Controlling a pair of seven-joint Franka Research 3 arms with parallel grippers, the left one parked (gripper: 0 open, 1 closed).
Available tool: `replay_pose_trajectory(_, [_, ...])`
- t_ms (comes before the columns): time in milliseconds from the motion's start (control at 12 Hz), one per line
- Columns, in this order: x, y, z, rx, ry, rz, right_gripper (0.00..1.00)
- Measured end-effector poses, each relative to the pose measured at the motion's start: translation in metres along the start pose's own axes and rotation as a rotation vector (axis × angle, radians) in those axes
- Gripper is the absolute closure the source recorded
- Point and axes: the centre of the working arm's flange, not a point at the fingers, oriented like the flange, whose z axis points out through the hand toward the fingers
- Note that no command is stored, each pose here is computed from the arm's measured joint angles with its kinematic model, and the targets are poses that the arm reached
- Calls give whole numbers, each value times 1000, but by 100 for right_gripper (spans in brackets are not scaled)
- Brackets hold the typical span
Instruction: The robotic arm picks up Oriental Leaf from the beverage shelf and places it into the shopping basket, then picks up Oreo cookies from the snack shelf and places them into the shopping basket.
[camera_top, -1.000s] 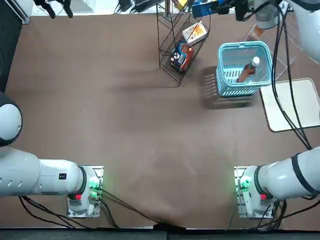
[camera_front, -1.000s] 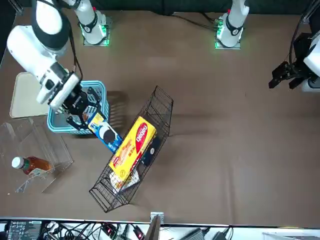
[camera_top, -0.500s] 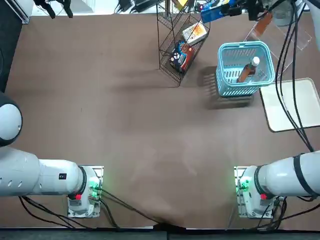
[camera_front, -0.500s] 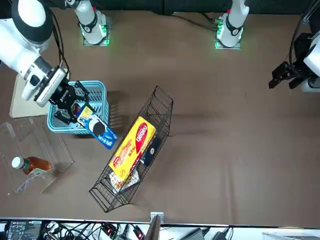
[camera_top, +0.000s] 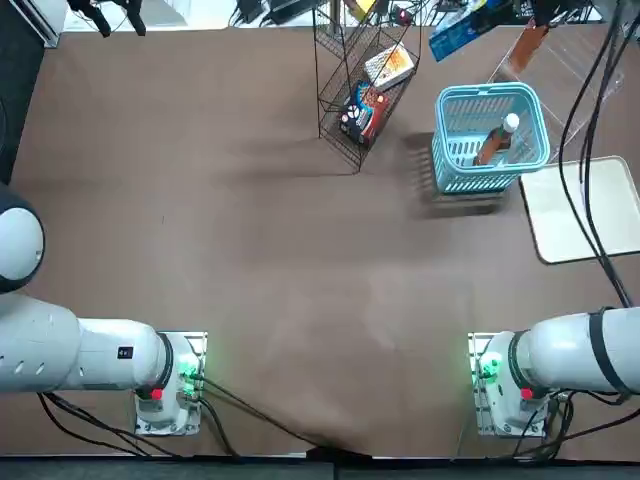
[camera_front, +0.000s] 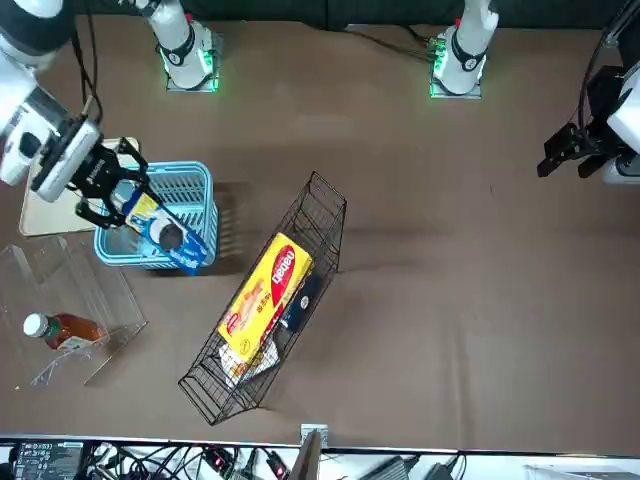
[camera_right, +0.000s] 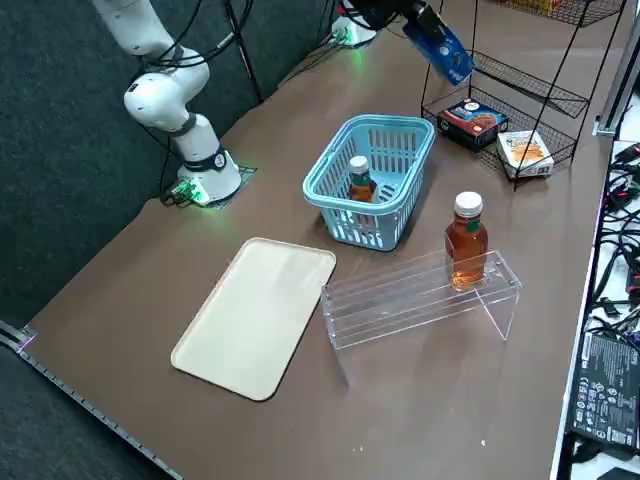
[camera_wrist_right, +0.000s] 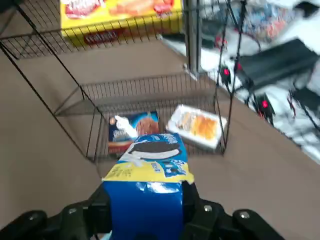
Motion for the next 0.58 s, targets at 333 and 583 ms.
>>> replay_pose_trajectory(333, [8, 0, -30, -33, -159, 145, 44])
replay_pose_trajectory(583, [17, -11, -48, -123, -316, 348, 44])
